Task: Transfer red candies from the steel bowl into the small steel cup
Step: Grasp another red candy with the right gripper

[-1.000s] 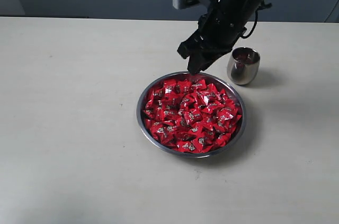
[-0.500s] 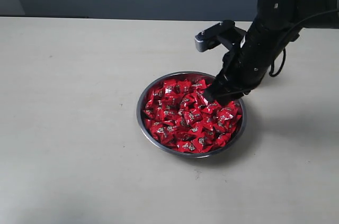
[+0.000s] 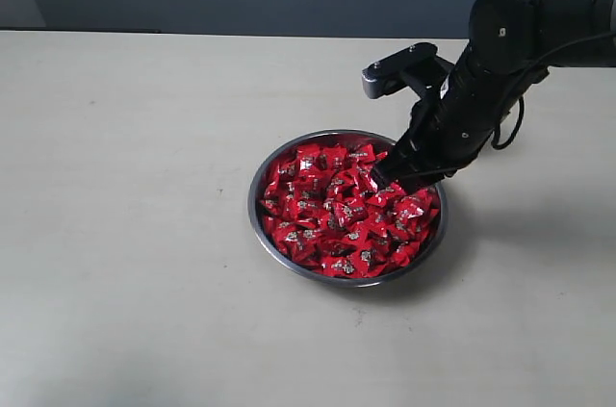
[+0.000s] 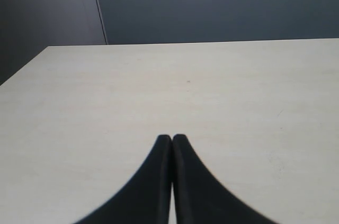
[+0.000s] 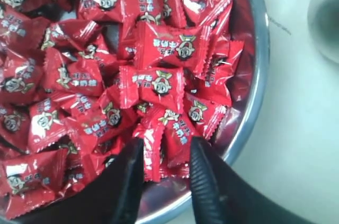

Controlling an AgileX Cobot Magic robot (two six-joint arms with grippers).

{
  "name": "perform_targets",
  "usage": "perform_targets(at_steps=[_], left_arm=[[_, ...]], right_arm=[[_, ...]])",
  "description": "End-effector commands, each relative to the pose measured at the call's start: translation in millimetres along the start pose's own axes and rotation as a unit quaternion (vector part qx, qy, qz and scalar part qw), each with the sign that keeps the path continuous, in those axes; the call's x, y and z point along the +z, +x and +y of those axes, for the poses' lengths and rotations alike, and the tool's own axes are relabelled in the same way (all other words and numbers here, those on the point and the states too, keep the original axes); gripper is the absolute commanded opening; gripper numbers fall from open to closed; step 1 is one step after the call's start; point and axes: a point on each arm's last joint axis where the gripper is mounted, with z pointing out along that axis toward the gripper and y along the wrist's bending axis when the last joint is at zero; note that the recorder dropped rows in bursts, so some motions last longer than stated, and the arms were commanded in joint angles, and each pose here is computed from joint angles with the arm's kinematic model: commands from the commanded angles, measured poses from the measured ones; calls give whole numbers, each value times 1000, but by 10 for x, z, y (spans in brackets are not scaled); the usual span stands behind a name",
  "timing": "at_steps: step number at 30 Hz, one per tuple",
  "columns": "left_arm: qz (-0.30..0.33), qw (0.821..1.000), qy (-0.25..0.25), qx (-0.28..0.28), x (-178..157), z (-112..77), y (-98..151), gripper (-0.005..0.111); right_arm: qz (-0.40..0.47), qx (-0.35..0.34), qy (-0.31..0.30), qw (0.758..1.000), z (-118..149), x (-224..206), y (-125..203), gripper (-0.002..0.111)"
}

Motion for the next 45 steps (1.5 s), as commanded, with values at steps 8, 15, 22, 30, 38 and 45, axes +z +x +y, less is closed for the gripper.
perform_targets(at_steps=[8, 15, 22, 30, 38, 45], left_arm=[[-1, 1000, 4, 3, 0, -4, 9, 0], [-1, 1000, 4, 3, 0, -4, 9, 0], [-1, 1000, 4, 3, 0, -4, 9, 0], [-1, 1000, 4, 3, 0, -4, 9, 0], [-1, 1000, 4, 3, 0, -4, 9, 0], [-1, 1000, 4, 3, 0, -4, 9, 0]], right_arm=[[29, 21, -8, 999, -14, 156, 42, 30], [25, 17, -3, 1000, -25, 157, 35, 30], [27, 19, -5, 999, -20, 157, 38, 30], [25, 19, -4, 999, -22, 163, 34, 30], [23, 29, -13, 999, -6, 163, 29, 30], [25, 29, -13, 999, -5, 163, 33, 30]])
